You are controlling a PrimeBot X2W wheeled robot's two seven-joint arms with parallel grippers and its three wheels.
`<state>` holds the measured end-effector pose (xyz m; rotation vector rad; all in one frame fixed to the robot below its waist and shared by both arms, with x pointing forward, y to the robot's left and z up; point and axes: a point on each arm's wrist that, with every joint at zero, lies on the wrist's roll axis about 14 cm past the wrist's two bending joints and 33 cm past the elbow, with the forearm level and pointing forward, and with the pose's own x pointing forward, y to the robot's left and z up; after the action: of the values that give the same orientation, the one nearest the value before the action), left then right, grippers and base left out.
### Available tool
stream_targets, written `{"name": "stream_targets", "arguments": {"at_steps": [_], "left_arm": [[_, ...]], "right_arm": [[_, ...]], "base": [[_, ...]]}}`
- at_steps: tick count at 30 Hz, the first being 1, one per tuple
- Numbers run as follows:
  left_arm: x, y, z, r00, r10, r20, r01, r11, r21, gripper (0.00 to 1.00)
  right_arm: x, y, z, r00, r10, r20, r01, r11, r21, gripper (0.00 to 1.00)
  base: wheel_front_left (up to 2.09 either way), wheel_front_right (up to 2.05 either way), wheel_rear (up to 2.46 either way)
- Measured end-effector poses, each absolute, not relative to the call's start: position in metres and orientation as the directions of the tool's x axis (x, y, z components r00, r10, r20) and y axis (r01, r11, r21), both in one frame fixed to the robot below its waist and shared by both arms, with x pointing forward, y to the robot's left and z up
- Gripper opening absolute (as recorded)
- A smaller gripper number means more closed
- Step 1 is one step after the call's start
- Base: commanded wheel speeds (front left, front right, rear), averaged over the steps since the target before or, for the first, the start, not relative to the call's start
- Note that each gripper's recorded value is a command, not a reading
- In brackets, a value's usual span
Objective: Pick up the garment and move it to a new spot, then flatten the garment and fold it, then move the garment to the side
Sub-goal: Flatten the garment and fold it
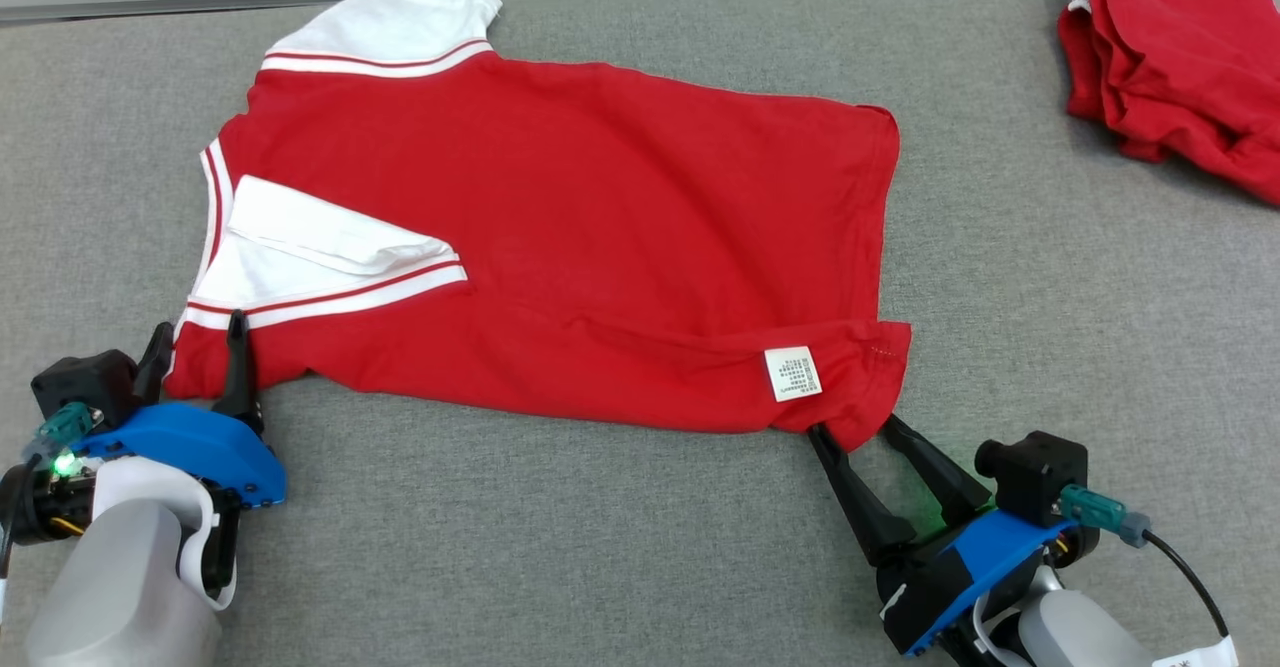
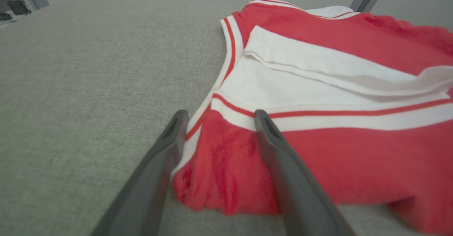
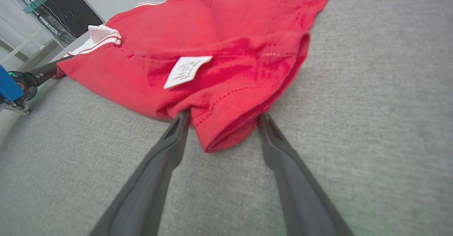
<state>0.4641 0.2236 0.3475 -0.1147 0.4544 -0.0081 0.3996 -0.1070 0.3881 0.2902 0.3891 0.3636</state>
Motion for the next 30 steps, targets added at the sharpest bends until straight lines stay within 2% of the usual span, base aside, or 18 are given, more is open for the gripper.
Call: {"name": "stream_targets", "arguments": {"at_steps": [1, 2, 3, 4, 5, 6, 13, 21, 30], "left_arm": [[0.465, 0.224, 0.346, 0.894, -0.033, -0.446, -0.019, 0.994, -0.111, 1.0], [0.465, 0.223, 0.344, 0.891, -0.034, -0.453, -0.018, 0.994, -0.111, 1.0], [0.465, 0.224, 0.343, 0.888, -0.034, -0.459, -0.019, 0.994, -0.111, 0.99], [0.465, 0.224, 0.341, 0.884, -0.034, -0.467, -0.021, 0.994, -0.11, 0.49], [0.466, 0.224, 0.34, 0.881, -0.035, -0.471, -0.021, 0.993, -0.113, 0.14], [0.467, 0.224, 0.34, 0.88, -0.037, -0.473, -0.019, 0.993, -0.112, 0.0], [0.465, 0.224, 0.347, 0.889, -0.039, -0.457, -0.016, 0.993, -0.116, 0.0], [0.457, 0.215, 0.379, 0.933, -0.054, -0.356, -0.003, 0.988, -0.157, 0.0], [0.408, 0.196, 0.395, 0.956, -0.05, -0.29, -0.01, 0.979, -0.204, 0.0]], "right_arm": [[0.399, -0.107, 0.387, 0.861, 0.396, -0.319, -0.285, 0.896, 0.341, 1.0], [0.399, -0.107, 0.385, 0.86, 0.395, -0.323, -0.283, 0.896, 0.341, 0.87], [0.399, -0.107, 0.385, 0.86, 0.394, -0.325, -0.282, 0.896, 0.342, 0.38], [0.4, -0.106, 0.384, 0.86, 0.393, -0.326, -0.28, 0.897, 0.343, 0.0], [0.401, -0.106, 0.385, 0.863, 0.391, -0.321, -0.279, 0.897, 0.342, 0.0], [0.402, -0.107, 0.385, 0.865, 0.388, -0.318, -0.276, 0.898, 0.343, 0.0], [0.409, -0.109, 0.395, 0.889, 0.367, -0.274, -0.265, 0.9, 0.346, 0.0], [0.41, -0.13, 0.417, 0.923, 0.319, -0.215, -0.24, 0.914, 0.327, 0.0], [0.382, -0.153, 0.426, 0.936, 0.274, -0.222, -0.199, 0.93, 0.309, 0.0]], "base": [[0.0, 0.0, 0.0], [0.0, 0.0, 0.0], [0.0, 0.0, 0.0], [0.0, 0.0, 0.0], [0.0, 0.0, 0.0], [0.0, 0.0, 0.0], [0.0, 0.0, 0.0], [0.0, 0.0, 0.0], [0.0, 0.0, 0.0]]}}
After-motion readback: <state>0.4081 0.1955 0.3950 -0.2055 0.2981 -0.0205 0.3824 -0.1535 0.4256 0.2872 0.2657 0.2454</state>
